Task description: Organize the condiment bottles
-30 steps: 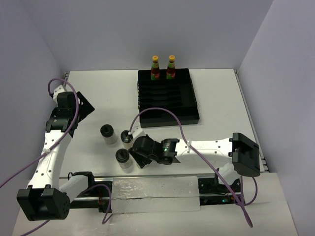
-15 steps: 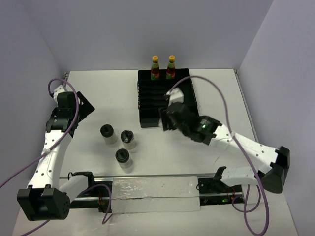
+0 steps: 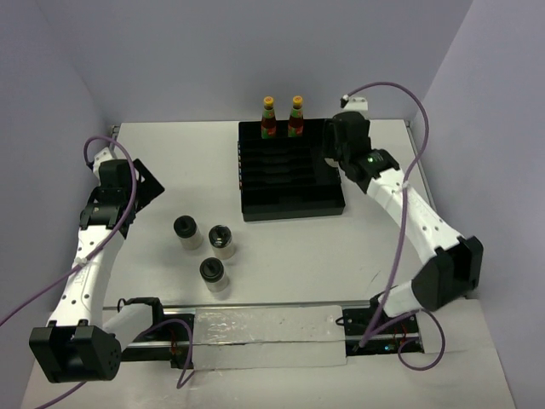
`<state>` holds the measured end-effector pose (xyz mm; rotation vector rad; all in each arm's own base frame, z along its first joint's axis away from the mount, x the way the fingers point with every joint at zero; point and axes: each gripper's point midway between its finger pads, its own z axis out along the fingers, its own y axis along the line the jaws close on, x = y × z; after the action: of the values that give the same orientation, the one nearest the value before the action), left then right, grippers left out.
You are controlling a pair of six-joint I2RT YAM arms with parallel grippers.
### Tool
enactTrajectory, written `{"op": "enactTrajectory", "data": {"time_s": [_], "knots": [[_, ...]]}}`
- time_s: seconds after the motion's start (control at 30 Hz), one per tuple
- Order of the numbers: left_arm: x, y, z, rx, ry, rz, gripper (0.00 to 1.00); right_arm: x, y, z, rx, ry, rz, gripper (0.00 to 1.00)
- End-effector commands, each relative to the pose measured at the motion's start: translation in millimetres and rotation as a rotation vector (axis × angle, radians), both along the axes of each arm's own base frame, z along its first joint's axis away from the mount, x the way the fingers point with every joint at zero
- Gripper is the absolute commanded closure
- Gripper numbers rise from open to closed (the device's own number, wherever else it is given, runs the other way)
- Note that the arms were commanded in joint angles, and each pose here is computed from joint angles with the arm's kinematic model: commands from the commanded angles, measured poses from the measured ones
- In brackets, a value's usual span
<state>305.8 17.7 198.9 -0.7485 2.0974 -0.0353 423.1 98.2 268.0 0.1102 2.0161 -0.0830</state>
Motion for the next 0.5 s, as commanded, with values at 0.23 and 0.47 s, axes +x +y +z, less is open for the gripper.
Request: {"op": "enactTrajectory", "data": {"time_s": [0.23,0.47], "knots": [[6,5,18,0.007,-0.055,0.024,0.01,104,8,13,0.074,-0.125,0.001,0.85],[6,5,14,0.005,-0.045,0.025,0.01,134,18,-18,0.079,-0.072,0.007,0.85]]}}
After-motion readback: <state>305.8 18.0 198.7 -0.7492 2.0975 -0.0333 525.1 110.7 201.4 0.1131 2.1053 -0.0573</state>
